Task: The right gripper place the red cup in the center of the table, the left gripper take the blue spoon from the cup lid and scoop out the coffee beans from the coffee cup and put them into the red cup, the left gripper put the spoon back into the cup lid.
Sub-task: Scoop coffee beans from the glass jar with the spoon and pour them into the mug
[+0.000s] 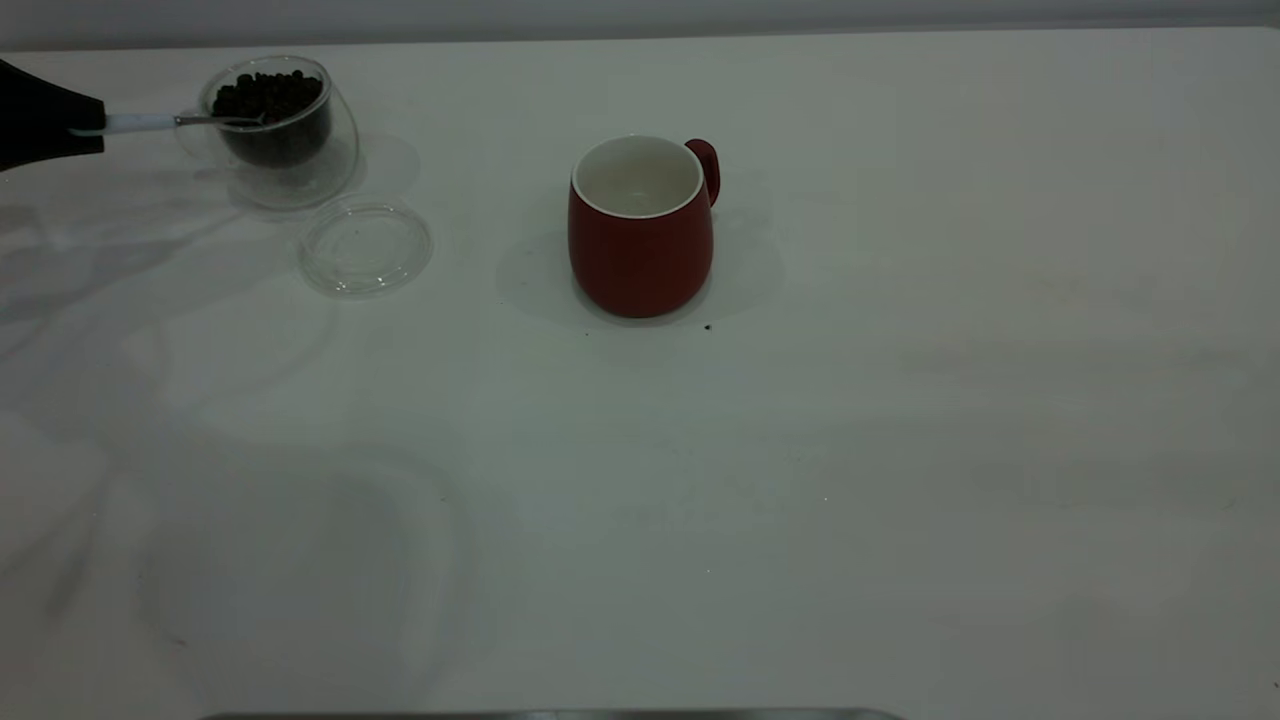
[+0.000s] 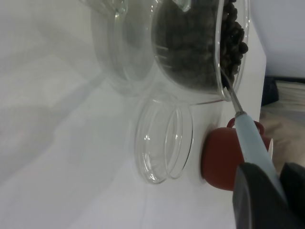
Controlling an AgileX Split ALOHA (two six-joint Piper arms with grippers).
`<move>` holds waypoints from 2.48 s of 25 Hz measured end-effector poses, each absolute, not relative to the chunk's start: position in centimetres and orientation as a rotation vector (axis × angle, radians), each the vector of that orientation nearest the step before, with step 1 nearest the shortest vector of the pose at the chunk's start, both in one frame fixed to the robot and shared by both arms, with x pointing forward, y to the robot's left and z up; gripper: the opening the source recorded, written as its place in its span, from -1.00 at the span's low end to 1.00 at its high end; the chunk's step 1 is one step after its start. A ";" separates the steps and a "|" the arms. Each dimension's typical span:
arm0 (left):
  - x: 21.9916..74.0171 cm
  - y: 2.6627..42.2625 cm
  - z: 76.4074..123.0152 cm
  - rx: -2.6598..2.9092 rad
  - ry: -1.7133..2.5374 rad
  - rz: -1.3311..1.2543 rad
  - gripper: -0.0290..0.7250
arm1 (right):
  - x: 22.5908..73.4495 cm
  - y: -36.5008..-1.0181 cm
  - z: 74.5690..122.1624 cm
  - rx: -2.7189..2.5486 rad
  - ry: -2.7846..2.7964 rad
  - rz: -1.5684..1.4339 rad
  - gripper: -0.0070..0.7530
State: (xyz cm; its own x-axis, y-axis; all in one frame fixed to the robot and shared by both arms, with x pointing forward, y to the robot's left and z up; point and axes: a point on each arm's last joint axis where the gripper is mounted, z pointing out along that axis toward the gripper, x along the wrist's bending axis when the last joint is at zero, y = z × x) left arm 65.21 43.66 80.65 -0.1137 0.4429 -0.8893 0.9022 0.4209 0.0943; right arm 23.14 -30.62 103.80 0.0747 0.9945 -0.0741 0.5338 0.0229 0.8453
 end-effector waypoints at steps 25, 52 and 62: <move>65.0 44.5 81.3 1.115 1.676 -0.610 -0.60 | 23.1 -30.6 103.8 1.607 1.555 0.781 -0.34; 64.9 44.6 81.6 1.118 1.689 -0.617 -0.60 | 23.1 -30.6 103.8 1.607 1.555 0.781 -0.34; 65.4 43.3 81.8 1.158 1.674 -0.636 -0.60 | 23.1 -30.6 103.8 1.608 1.554 0.781 -0.34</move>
State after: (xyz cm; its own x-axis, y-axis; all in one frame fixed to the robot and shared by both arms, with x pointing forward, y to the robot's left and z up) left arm 65.36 43.28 81.80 -0.0805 0.4011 -0.9125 0.9058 0.4114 0.1009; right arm 23.14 -30.62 103.80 0.0746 0.9944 -0.0742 0.5338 0.0231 0.8453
